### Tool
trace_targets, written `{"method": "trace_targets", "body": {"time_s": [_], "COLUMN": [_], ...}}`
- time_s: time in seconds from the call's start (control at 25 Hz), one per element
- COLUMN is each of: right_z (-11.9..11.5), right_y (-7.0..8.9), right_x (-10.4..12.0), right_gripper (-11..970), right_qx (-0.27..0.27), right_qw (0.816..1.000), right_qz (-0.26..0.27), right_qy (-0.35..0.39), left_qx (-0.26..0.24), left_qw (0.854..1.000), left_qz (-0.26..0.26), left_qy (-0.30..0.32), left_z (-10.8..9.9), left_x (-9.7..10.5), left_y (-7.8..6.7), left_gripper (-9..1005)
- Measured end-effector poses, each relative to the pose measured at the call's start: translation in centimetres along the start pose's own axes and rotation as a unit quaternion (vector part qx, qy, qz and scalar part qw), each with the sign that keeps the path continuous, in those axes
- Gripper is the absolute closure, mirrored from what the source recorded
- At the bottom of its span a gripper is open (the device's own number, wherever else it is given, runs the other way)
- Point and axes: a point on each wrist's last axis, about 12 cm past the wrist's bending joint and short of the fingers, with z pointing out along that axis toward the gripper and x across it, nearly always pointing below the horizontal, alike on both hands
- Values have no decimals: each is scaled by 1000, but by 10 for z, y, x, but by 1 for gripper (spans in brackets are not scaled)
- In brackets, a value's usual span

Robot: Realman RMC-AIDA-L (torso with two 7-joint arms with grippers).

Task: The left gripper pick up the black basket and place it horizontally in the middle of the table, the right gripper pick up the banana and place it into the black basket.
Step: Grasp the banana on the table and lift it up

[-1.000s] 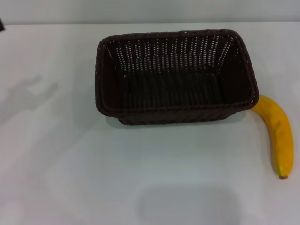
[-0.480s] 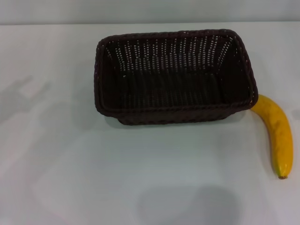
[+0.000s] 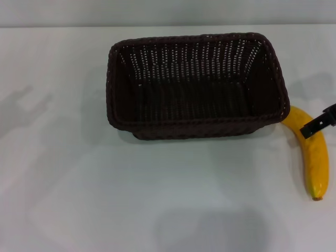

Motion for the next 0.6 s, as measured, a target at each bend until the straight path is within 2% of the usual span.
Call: {"method": "trace_targets", "body": {"time_s": [0.6], "right_z": [30], "right_y": [5], "right_x": [-8], "right_gripper": [121], "right_qx": [26], "right_qw": [999], "right_qz": [13], "right_qy": [28], "left_qx": [-2], "left_qw": [1000], "left_qz": [2], "left_qy": [0], "left_z": [-3], "left_x": [7], "left_y": [2], "left_gripper": [333]}}
